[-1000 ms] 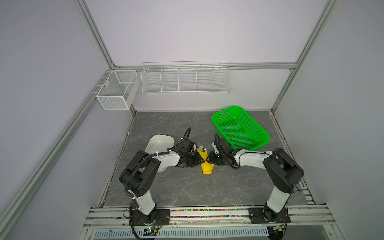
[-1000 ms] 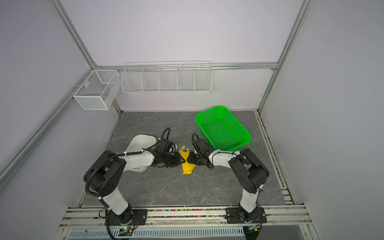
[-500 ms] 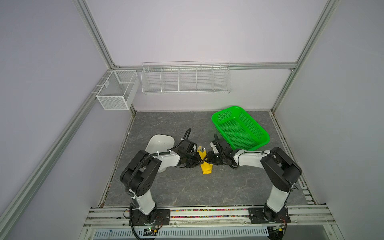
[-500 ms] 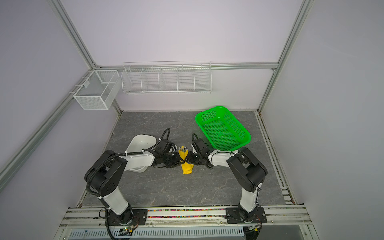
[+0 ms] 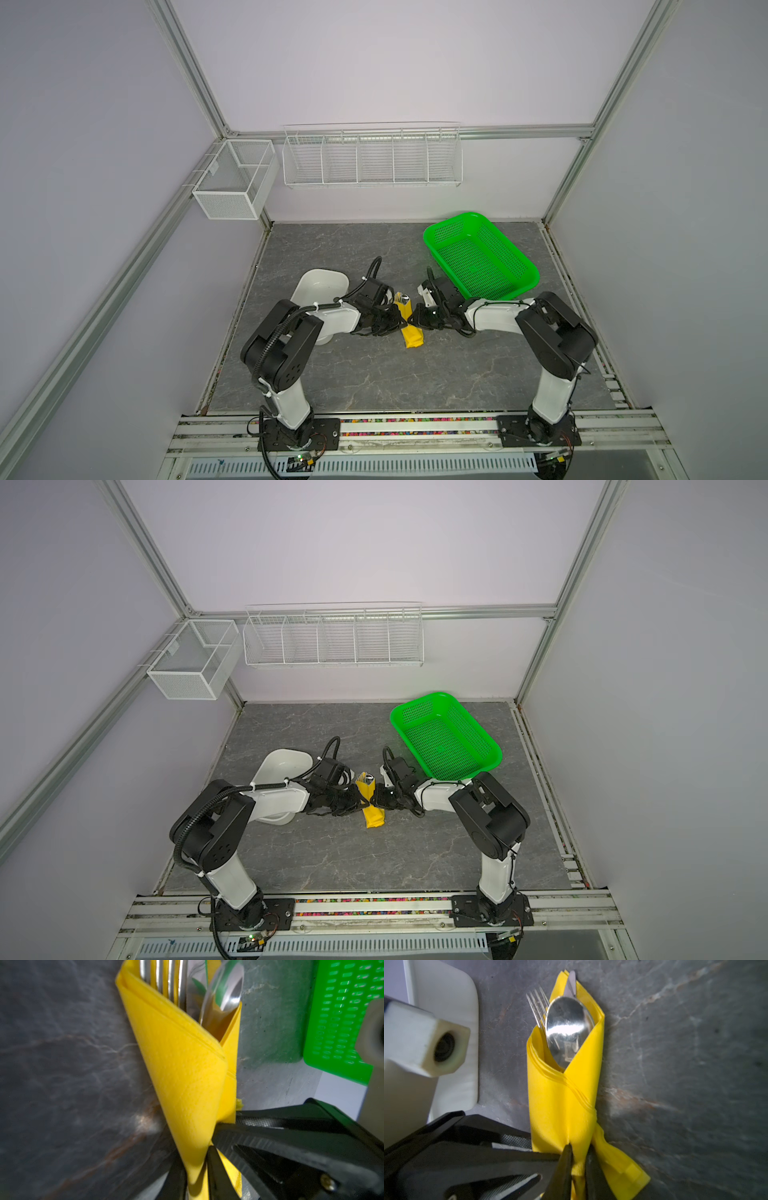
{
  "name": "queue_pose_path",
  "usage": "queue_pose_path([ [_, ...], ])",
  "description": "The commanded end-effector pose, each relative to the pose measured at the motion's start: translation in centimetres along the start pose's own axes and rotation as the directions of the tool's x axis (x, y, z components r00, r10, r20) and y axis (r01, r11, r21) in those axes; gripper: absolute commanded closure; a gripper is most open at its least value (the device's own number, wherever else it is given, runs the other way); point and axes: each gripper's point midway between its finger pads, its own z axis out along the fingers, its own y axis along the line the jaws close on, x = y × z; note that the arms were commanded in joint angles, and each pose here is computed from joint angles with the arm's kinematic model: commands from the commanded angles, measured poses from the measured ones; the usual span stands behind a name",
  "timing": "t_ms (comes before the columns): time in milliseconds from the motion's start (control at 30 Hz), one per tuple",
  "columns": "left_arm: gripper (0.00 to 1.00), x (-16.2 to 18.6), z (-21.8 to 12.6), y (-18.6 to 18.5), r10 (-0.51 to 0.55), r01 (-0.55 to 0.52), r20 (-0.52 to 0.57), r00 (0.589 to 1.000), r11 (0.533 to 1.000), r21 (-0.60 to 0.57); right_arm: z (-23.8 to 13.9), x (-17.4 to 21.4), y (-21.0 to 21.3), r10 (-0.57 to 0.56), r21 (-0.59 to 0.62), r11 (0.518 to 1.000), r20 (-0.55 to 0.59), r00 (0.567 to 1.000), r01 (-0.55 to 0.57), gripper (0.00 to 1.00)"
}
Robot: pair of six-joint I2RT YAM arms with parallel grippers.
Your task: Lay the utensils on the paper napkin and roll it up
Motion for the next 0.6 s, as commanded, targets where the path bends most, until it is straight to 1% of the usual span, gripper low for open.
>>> queue_pose_path([
  [0, 0.75, 0.0, -0.7, 0.4, -0.001, 0.002, 0.022, 1.0, 1.0, -0.02, 0.6, 2.5, -2.9, 0.038, 0.099, 0.995, -0.08, 0.996, -0.03, 0.88],
  [67, 0.72, -0.1, -1.5, 0.2, 0.007, -0.006, 0.042, 0.999, 1.0, -0.017, 0.2, 2.0, -2.3, 0.028, 0.083, 0.996, -0.057, 0.998, -0.023, 0.92],
  [133, 0.68, -0.3, -2.4, 0.0, 0.008, -0.007, 0.066, 0.998, 1.0, -0.013, -0.1, 1.5, -1.5, 0.02, 0.041, 0.999, -0.032, 0.999, -0.019, 0.93],
  [200, 0.63, -0.4, -3.3, 0.0, 0.005, -0.004, 0.091, 0.996, 1.0, -0.01, -0.6, 0.5, -0.3, 0.009, -0.007, 1.0, 0.009, 1.0, -0.009, 0.94],
  [267, 0.58, -0.5, -4.0, 0.2, -0.001, 0.002, 0.107, 0.994, 1.0, -0.013, -1.0, 0.8, -0.3, 0.0, -0.022, 1.0, 0.025, 1.0, 0.0, 0.94],
  [567, 0.55, -1.2, -5.6, -0.7, -0.005, 0.0, 0.141, 0.99, 0.999, 0.034, -2.5, -0.4, 1.9, -0.053, -0.102, 0.993, 0.096, 0.994, 0.063, 0.94],
])
